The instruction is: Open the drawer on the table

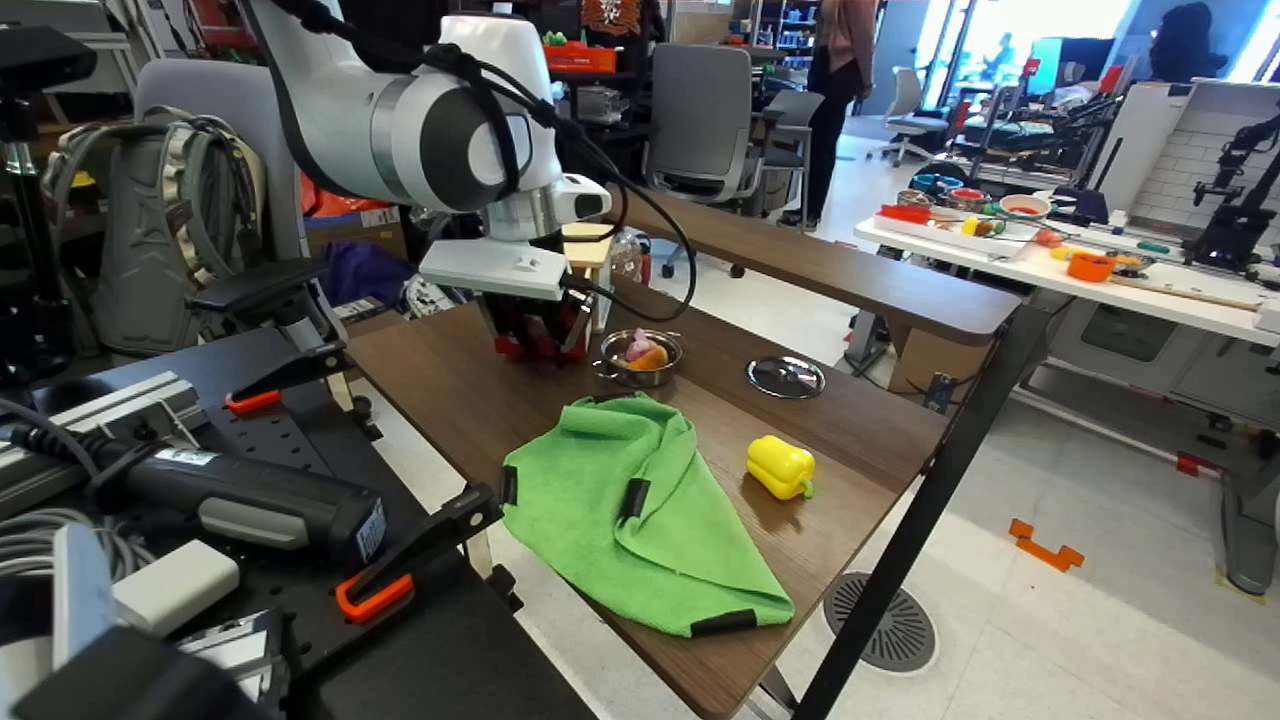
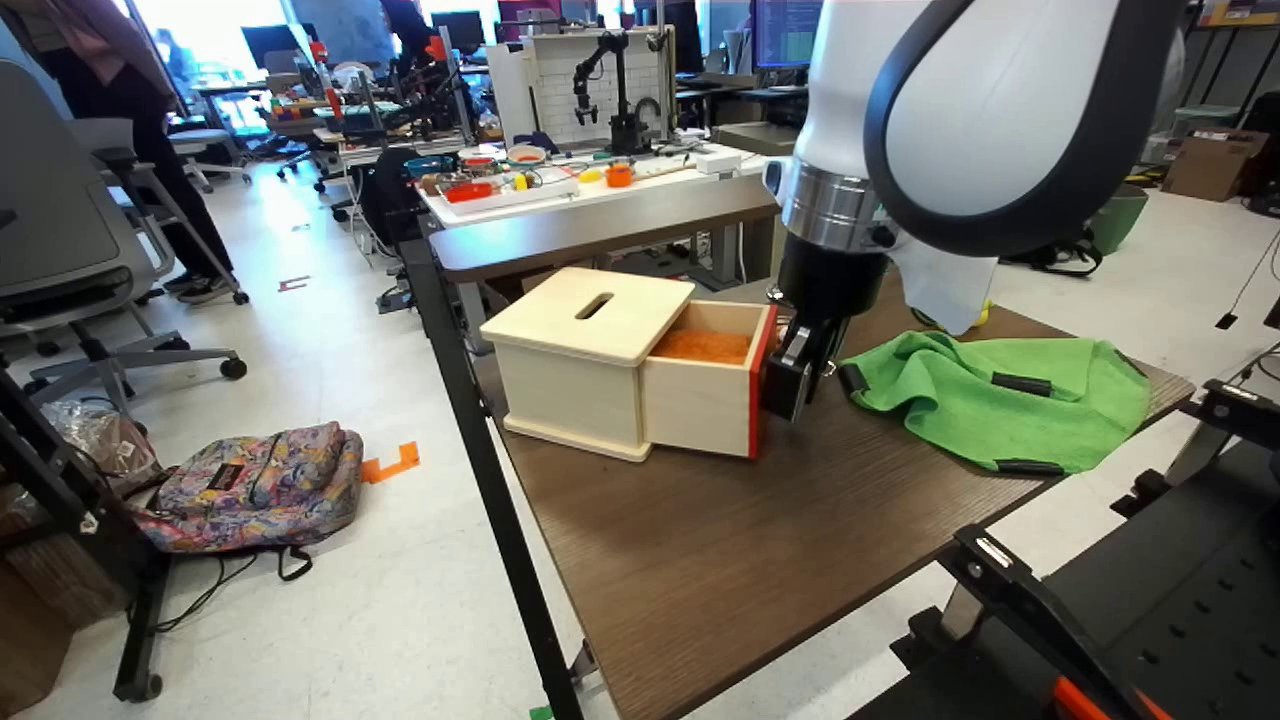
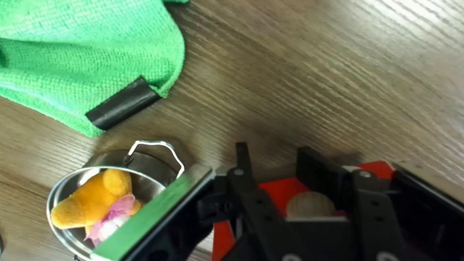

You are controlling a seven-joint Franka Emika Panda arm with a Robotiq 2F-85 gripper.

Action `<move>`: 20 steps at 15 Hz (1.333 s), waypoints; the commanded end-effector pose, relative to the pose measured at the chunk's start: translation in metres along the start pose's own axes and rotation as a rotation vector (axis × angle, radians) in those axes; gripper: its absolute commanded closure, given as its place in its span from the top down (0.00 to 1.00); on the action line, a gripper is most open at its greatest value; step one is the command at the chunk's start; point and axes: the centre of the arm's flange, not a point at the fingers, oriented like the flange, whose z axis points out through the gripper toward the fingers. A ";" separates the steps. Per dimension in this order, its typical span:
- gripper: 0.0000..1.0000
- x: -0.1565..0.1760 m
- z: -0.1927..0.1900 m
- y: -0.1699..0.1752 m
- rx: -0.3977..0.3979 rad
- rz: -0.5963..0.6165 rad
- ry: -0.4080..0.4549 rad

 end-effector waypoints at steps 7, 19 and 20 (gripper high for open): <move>1.00 -0.023 -0.009 0.031 -0.057 0.008 -0.081; 1.00 -0.038 -0.104 0.006 -0.129 0.016 -0.003; 1.00 -0.038 -0.114 0.005 -0.131 0.031 0.007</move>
